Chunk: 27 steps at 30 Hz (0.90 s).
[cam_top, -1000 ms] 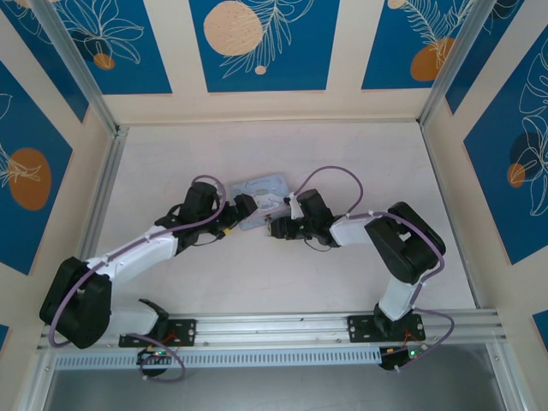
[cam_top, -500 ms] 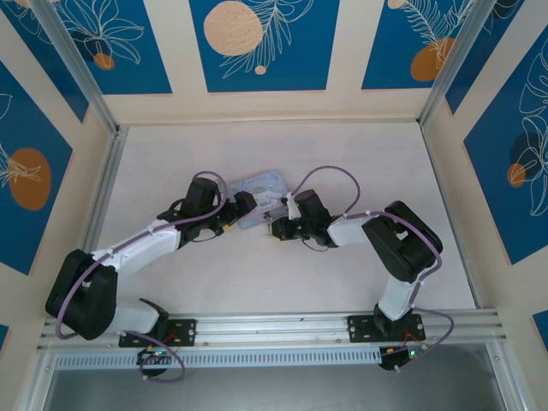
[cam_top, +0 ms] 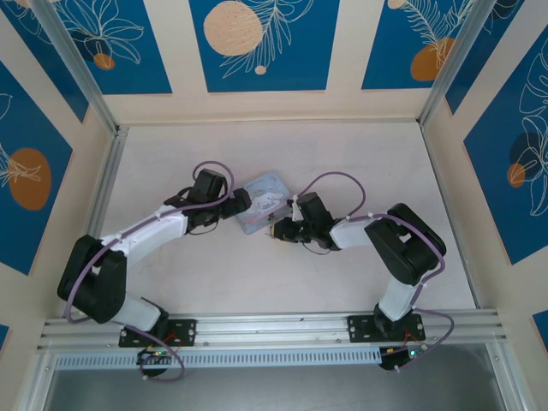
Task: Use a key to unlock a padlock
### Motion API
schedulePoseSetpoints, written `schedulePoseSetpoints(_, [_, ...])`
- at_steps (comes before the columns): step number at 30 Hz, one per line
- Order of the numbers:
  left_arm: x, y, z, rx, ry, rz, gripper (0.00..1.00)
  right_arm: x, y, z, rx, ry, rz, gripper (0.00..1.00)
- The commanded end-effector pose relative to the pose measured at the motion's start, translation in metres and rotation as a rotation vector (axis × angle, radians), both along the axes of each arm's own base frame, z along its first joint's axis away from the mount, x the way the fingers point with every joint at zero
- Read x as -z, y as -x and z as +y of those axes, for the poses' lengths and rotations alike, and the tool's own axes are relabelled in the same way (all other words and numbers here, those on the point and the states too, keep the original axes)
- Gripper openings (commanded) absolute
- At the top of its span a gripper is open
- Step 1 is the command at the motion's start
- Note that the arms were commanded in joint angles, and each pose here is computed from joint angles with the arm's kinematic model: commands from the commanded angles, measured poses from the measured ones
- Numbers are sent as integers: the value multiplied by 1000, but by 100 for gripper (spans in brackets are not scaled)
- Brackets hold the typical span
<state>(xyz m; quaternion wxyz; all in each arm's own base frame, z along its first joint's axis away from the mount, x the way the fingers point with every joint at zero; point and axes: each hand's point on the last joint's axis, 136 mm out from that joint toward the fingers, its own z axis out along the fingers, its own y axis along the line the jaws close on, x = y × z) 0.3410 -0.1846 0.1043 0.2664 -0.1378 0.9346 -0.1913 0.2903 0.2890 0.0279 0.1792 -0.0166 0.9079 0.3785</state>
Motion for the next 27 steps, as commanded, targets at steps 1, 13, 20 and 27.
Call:
schedulePoseSetpoints(1, [10,-7,12,-14,-86,18,99,10,9,-12,77,22,82,0])
schedulePoseSetpoints(13, [50,11,-6,17,-130,84,99,13,9,-23,226,-4,163,0])
schedulePoseSetpoints(20, [71,26,-10,4,-107,123,99,9,0,-28,358,-42,199,0])
schedulePoseSetpoints(27, [81,32,-9,3,-104,153,99,-6,-20,-30,431,-31,173,0])
